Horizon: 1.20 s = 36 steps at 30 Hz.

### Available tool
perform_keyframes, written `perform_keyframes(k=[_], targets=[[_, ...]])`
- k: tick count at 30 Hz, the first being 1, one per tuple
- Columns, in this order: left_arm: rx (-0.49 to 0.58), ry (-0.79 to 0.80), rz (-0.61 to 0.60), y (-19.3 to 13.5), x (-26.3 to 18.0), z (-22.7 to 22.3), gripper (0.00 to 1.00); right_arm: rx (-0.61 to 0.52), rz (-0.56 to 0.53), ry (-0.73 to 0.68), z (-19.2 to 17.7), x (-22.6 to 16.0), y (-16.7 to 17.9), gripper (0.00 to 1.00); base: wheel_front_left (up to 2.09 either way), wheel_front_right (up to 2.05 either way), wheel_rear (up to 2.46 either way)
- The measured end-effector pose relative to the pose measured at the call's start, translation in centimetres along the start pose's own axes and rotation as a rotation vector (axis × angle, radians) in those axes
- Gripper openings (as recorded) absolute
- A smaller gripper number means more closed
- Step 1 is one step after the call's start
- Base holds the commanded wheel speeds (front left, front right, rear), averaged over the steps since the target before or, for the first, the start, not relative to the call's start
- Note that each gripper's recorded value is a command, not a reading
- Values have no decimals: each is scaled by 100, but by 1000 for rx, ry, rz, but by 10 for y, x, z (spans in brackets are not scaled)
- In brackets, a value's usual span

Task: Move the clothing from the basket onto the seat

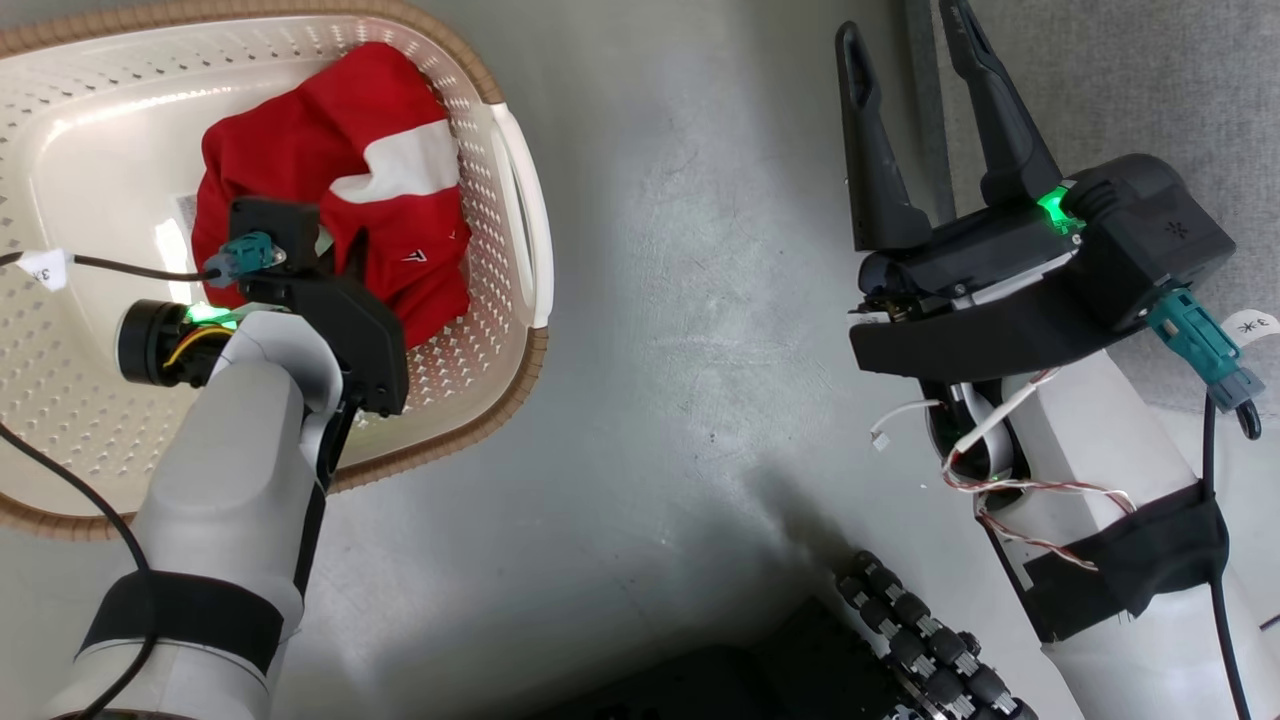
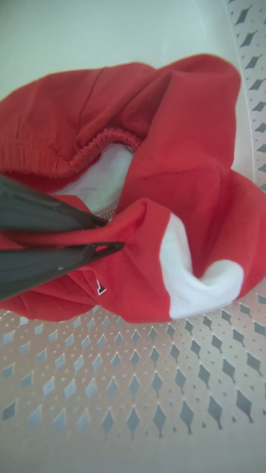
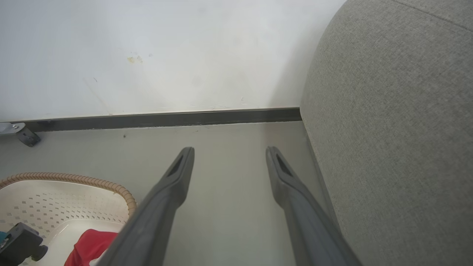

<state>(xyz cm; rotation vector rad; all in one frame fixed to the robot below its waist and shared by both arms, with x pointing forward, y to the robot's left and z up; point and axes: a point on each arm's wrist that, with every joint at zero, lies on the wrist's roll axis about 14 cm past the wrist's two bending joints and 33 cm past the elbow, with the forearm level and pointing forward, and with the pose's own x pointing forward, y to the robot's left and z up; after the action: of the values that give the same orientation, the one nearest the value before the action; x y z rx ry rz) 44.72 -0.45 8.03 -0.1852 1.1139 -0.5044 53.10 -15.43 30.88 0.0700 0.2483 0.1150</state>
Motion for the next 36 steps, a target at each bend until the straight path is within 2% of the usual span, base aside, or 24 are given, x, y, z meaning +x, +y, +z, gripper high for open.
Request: perform_keyframes(k=[17,36], targets=[[-1,-109,15,-9,-33,28,0,0,-5,-57,31,0,0,100,0,0,0],[-5,-217,85,-5,-95,51,0,1,45,-170,91,-9,19,100,0,0,0]])
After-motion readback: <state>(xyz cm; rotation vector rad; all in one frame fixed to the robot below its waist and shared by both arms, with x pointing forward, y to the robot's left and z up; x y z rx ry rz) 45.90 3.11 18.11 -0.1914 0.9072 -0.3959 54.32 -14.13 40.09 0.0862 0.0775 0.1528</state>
